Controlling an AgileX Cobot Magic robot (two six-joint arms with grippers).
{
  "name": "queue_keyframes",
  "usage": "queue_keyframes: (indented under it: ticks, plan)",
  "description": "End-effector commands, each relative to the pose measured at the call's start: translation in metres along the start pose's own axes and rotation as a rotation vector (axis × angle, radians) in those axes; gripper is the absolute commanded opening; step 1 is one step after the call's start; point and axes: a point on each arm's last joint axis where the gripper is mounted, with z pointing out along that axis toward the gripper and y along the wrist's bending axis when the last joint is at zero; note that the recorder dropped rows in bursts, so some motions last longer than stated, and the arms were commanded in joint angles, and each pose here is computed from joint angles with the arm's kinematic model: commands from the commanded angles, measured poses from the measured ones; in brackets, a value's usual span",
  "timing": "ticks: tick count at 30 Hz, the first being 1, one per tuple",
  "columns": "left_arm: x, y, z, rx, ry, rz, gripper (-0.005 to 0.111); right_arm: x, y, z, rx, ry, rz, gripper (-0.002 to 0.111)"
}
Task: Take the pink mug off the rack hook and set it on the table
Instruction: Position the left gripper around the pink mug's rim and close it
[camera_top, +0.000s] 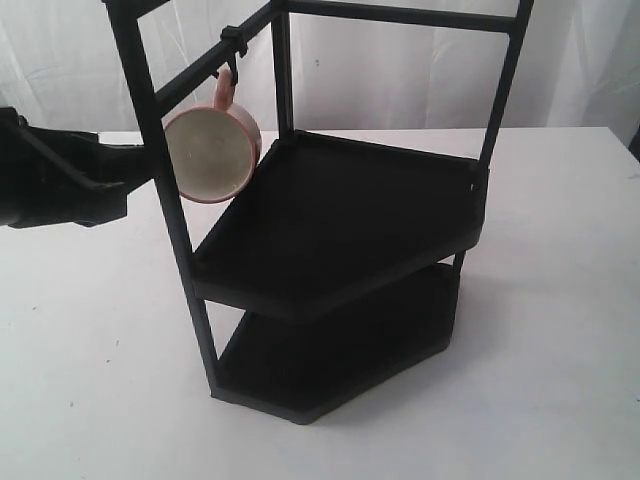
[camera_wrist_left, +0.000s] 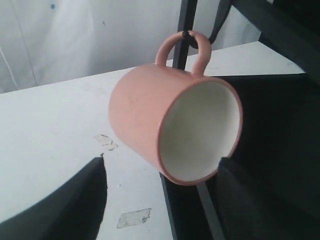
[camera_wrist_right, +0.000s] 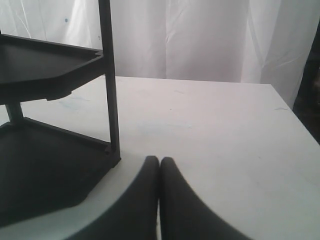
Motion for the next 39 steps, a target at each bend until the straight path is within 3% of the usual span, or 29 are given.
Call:
queue_keyframes:
  ticks: [1,9,12,18,23,26,39]
  plan:
    - [0.001,-0.001,0.011,0.013,0.026,-0.015,0.066,0.001,0.0,0.0,0.006,-0.007,-0.009,0.0]
    - [-0.008,0.007,0.015,-0.074,0.015,0.02,0.066,0.001,0.0,0.0,0.006,-0.007,-0.009,0.0]
    - [-0.008,0.007,0.016,-0.056,0.016,-0.008,0.066,0.001,0.0,0.0,0.006,-0.007,-0.009,0.0]
    - [-0.01,0.023,0.014,-0.113,-0.013,-0.22,0.066,0.001,0.0,0.0,0.006,-0.007,-0.009,0.0]
    - [-0.014,0.017,0.013,0.026,-0.035,-0.356,0.066,0.001,0.0,0.0,0.006,-0.007,-0.009,0.0]
    - [-0.015,0.013,0.013,0.07,-0.035,-0.371,0.066,0.001,0.0,0.0,0.006,-0.007,-0.009,0.0]
    - [-0.006,0.016,0.025,0.058,0.014,-0.398,0.064,0.001,0.0,0.0,0.006,-0.007,-0.009,0.0]
